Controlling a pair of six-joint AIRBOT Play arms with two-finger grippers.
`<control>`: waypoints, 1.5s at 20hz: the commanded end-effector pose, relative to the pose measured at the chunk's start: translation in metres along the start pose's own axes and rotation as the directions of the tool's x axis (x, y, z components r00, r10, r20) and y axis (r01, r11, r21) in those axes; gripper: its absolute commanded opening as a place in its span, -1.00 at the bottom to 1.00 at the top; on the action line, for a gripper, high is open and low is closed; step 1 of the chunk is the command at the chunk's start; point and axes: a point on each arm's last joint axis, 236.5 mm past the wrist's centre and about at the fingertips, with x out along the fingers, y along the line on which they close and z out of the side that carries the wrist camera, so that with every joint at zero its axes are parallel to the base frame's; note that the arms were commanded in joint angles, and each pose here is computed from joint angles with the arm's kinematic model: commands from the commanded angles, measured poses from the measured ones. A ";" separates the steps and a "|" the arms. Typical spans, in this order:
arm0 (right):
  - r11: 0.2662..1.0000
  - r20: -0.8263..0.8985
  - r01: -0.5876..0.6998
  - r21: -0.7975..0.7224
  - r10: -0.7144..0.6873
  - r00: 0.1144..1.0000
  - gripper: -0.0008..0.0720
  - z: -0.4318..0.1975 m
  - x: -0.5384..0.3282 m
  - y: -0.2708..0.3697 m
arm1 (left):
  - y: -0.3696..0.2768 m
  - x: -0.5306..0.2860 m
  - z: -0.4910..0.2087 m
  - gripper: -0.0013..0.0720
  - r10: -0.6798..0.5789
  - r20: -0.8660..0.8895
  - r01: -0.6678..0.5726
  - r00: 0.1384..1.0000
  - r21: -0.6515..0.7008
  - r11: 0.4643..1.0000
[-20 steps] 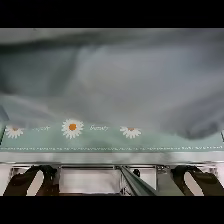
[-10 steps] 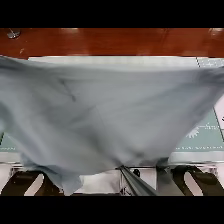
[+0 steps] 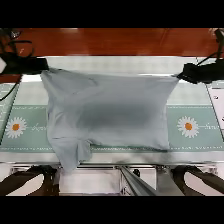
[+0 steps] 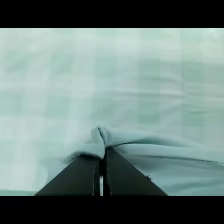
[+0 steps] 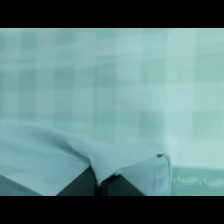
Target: Fold the shirts.
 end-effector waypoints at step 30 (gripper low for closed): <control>0.994 -0.487 0.022 0.109 0.034 0.873 0.72 -0.112 0.064 -0.052 | 0.028 0.032 -0.190 0.96 -0.138 -0.724 0.149 0.676 -0.048 0.988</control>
